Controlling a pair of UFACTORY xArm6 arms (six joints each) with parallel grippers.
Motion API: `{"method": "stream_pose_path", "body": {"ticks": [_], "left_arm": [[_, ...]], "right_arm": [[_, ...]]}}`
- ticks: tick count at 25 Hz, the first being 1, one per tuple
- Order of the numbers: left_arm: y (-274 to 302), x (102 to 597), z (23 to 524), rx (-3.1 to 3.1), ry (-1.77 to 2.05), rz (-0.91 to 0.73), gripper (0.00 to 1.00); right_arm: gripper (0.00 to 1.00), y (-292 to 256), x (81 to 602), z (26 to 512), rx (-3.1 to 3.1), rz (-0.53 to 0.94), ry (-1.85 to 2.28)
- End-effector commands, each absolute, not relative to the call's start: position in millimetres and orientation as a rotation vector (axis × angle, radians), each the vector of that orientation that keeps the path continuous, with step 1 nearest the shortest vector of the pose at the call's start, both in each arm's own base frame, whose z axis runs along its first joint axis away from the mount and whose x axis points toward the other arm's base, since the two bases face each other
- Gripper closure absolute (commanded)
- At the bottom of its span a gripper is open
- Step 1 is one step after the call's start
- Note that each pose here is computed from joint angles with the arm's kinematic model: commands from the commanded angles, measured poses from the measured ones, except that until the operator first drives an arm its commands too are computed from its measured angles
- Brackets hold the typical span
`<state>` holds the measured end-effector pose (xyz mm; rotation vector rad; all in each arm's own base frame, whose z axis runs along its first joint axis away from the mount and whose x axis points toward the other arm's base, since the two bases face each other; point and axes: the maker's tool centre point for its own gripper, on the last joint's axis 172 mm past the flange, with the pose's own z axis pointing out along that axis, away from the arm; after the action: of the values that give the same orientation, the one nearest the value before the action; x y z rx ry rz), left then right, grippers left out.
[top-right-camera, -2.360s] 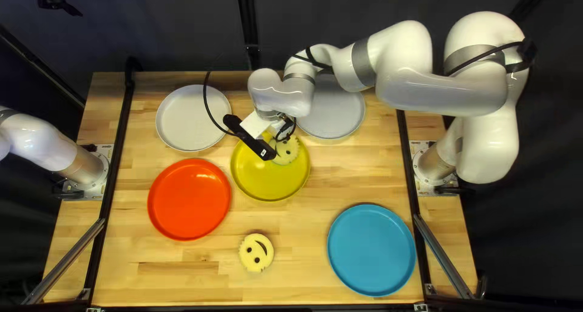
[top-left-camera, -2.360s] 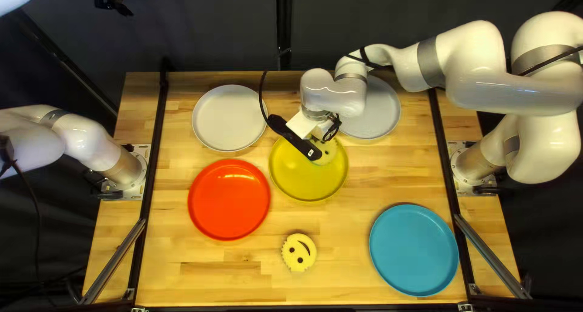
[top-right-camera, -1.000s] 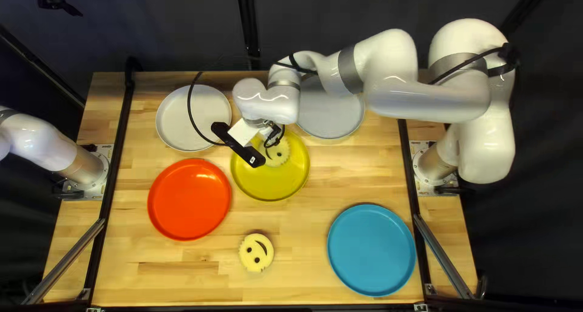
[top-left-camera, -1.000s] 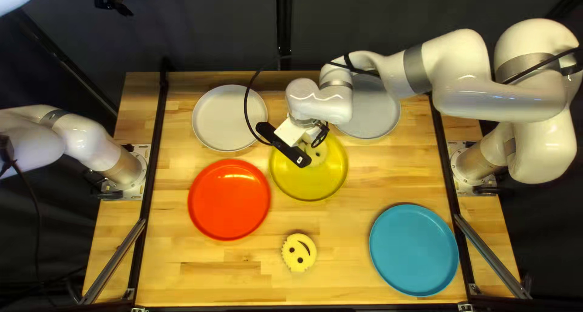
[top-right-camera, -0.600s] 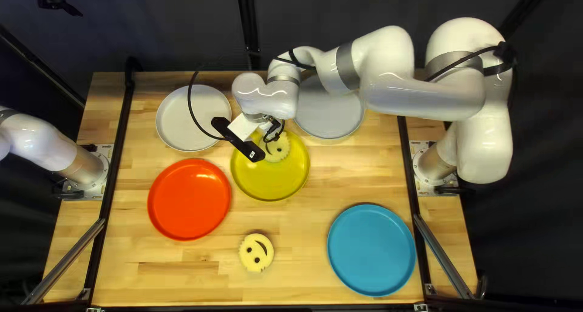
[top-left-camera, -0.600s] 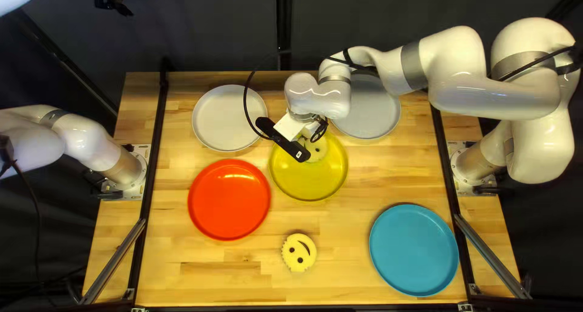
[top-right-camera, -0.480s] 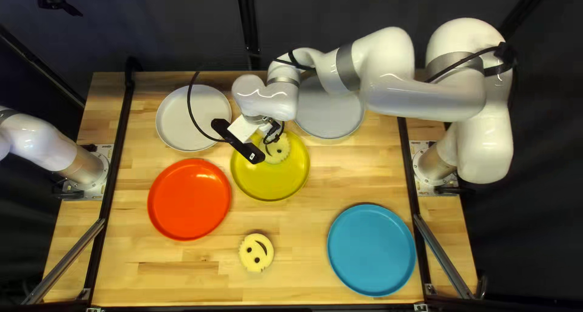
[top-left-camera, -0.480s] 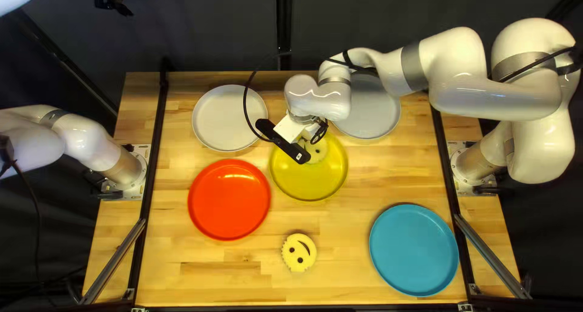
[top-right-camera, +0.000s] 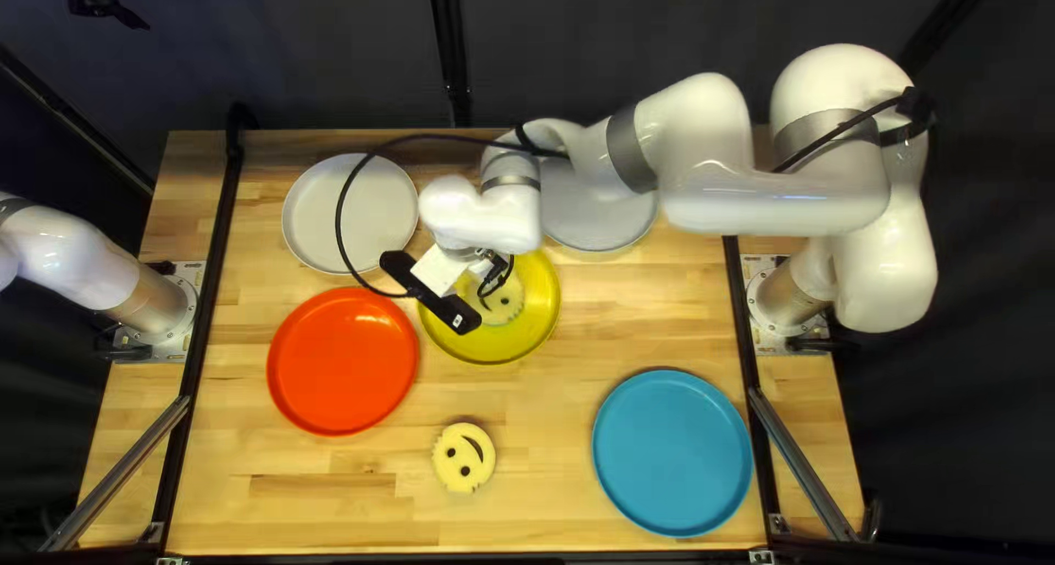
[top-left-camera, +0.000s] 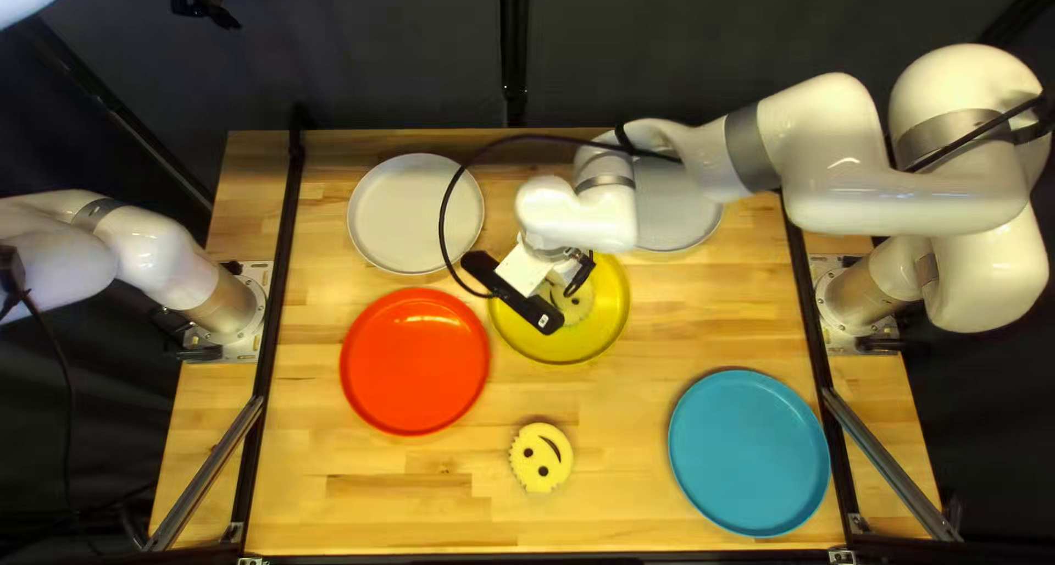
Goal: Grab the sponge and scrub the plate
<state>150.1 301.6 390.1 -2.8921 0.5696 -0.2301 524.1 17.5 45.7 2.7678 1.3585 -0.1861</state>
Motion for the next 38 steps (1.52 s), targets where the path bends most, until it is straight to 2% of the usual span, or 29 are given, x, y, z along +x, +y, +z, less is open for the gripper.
{"method": "stream_pose_path", "body": {"ticks": [1,12,22,28,38], "left_arm": [[301.6,150.1,390.1,-2.892,0.57,-0.23,0.0],[301.6,150.1,390.1,-2.892,0.57,-0.23,0.0],[301.6,150.1,390.1,-2.892,0.57,-0.23,0.0],[301.6,150.1,390.1,-2.892,0.57,-0.23,0.0],[301.6,150.1,390.1,-2.892,0.57,-0.23,0.0]], "right_arm": [[1.0,8.6,525.4,44.8,2.761,-0.196,1.369],[1.0,-66.9,533.9,37.4,2.806,-0.217,1.361],[1.0,-86.5,544.3,51.1,2.821,-0.22,1.336],[1.0,-87.8,552.6,45.0,2.823,-0.218,1.343],[1.0,-39.4,558.9,41.4,2.78,-0.222,1.388]]}}
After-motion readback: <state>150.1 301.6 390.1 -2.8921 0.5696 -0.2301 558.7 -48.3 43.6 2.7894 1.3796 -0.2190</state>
